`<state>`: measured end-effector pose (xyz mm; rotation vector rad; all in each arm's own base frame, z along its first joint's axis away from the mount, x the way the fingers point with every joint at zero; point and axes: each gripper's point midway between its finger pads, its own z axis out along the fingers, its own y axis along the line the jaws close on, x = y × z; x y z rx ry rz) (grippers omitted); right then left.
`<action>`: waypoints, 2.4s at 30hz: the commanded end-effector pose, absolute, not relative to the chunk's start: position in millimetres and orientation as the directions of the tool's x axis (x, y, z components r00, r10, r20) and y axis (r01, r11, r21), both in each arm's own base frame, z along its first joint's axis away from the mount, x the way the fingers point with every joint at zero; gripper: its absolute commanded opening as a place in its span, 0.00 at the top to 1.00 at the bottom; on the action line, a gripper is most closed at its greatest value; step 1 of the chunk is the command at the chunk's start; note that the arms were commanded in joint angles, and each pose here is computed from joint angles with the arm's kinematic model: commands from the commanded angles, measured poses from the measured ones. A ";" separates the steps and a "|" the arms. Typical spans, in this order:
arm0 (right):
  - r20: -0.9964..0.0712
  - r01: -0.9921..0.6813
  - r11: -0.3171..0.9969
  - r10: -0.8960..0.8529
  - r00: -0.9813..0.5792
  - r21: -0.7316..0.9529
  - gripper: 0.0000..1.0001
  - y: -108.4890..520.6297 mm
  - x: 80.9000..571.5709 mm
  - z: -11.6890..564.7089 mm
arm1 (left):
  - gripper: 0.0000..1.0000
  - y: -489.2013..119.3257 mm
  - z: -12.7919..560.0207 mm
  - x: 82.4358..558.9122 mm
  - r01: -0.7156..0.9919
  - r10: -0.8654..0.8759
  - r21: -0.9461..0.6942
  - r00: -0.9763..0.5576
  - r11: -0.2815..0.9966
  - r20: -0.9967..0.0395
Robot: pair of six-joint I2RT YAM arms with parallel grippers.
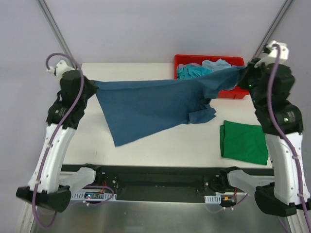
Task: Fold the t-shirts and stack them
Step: Flatten out the tshirt, then fold the flattened tshirt in 1/3 of the way
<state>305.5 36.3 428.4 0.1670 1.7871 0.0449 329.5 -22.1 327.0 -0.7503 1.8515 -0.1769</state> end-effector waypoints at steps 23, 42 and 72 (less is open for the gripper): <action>-0.832 -0.098 0.989 0.143 0.536 0.107 1.00 -8.1 104.9 687.8 | 1.00 -64.7 623.8 156.2 0.427 -0.563 -0.440 0.220 0.790 -0.797; -0.961 0.094 0.994 -0.030 -0.273 -0.057 1.00 49.1 435.6 350.2 | 1.00 -3.6 254.5 416.4 -0.499 -0.368 -0.121 -0.433 0.858 -0.823; -0.689 0.012 0.997 0.062 -0.722 0.078 1.00 97.4 419.4 196.2 | 1.00 23.2 129.5 464.4 -0.455 -0.280 0.112 -0.704 0.883 -0.653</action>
